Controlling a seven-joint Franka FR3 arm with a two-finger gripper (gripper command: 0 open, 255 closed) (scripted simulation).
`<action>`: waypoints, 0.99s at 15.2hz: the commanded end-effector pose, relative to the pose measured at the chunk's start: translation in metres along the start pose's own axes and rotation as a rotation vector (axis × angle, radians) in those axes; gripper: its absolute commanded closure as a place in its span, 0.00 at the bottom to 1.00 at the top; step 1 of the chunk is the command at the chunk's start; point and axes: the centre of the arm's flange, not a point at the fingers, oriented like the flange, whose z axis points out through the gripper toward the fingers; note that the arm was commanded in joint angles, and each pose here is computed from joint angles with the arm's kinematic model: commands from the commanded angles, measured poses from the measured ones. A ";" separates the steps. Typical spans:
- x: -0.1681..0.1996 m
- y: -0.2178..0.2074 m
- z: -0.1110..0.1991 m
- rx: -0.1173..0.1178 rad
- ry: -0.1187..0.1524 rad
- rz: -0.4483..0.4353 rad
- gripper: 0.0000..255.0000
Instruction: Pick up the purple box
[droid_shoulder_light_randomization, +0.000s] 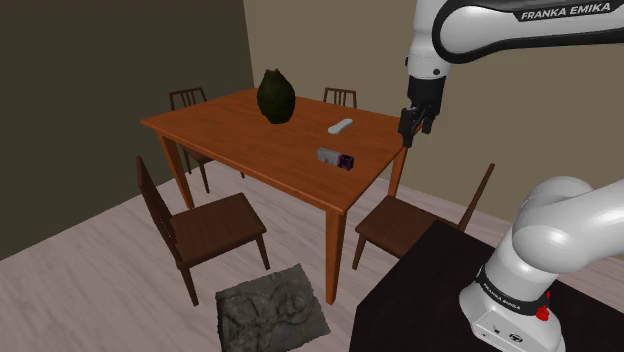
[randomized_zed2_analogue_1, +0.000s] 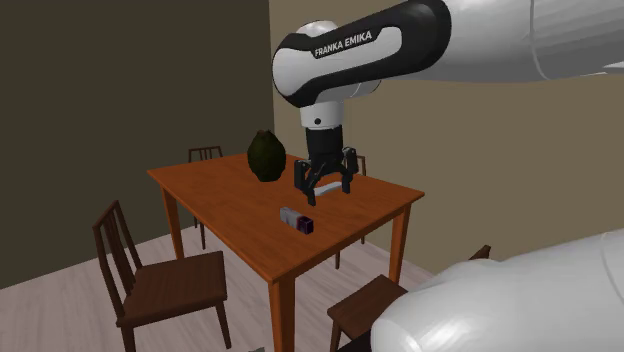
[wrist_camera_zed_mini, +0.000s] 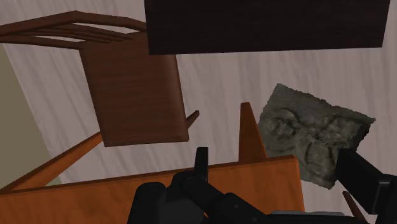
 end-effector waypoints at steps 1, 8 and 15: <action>0.000 0.000 0.000 0.000 0.000 0.000 0.00; 0.074 0.028 0.046 0.018 0.011 -0.040 0.00; 0.150 0.053 0.093 0.036 0.021 -0.081 0.00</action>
